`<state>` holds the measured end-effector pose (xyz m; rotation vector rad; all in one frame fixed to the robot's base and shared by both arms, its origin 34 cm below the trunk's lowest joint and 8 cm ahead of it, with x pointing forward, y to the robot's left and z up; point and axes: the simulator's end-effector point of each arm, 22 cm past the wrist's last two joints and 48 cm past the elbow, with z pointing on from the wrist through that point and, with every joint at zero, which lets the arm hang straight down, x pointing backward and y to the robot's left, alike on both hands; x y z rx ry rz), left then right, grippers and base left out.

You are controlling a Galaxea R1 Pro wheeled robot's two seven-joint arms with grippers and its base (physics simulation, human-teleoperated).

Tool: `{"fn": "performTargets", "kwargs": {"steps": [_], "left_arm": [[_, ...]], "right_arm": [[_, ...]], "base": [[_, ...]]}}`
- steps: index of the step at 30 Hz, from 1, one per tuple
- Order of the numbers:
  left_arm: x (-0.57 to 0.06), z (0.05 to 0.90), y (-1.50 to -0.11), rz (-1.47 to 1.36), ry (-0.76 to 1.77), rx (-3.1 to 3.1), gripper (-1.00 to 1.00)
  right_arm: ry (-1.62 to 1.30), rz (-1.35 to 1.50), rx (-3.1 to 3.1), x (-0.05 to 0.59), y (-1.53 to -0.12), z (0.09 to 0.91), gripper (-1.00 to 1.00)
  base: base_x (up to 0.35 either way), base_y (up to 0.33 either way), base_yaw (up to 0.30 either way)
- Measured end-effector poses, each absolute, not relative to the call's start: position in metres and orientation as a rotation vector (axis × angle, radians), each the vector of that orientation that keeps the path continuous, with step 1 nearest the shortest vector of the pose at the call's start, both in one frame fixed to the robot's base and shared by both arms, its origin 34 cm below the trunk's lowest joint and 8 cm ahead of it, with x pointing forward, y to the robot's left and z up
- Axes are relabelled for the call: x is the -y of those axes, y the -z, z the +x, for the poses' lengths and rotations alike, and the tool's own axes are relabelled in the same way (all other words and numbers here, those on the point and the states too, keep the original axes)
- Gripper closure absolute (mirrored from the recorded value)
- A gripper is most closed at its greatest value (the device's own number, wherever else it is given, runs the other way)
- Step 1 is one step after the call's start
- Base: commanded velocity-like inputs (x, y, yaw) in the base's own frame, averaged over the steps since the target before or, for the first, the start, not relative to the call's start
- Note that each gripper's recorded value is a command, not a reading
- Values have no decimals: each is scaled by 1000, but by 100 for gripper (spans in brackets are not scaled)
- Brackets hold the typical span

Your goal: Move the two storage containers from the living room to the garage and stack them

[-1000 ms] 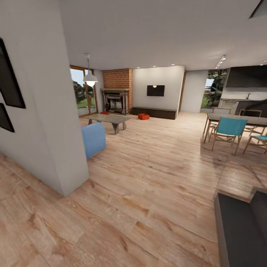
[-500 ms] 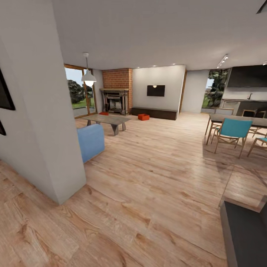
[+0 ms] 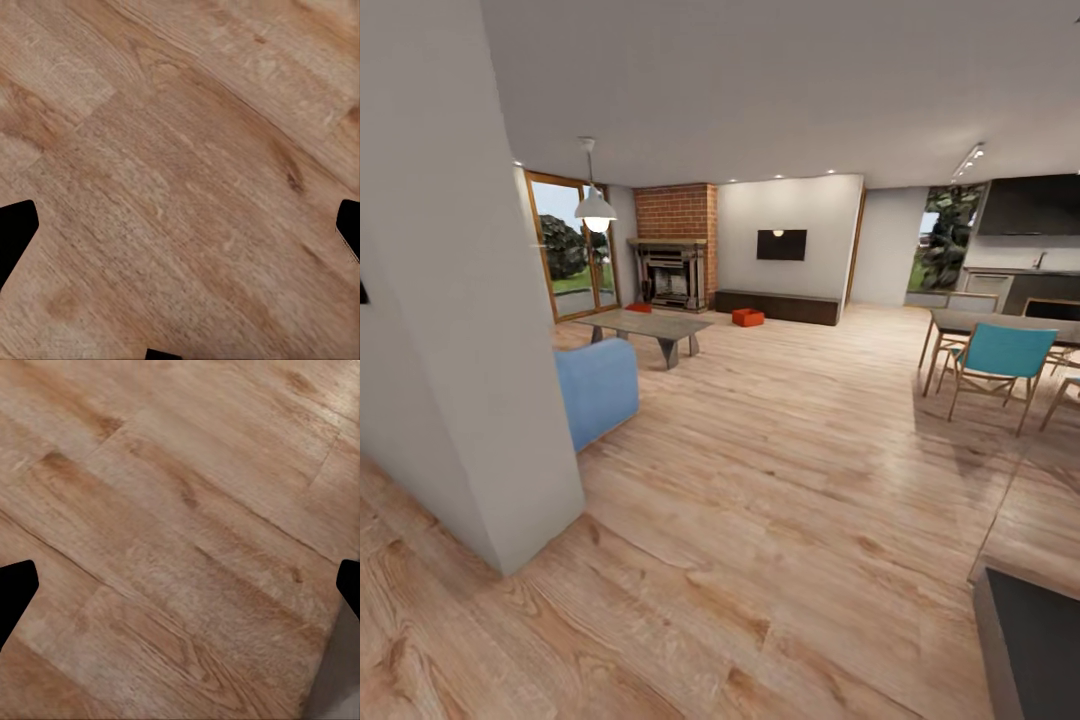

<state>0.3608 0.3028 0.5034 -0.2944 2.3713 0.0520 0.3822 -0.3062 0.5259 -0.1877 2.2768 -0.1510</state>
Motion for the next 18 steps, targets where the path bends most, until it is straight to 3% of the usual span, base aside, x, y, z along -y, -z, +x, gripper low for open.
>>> {"fn": "performTargets", "kwargs": {"steps": [18], "left_arm": [[-305,361,-503,-297,-56,-2371,-100]], "right_arm": [[197,-168,-2405,316,-516,417,-100]], "base": [[312,0,0]]}}
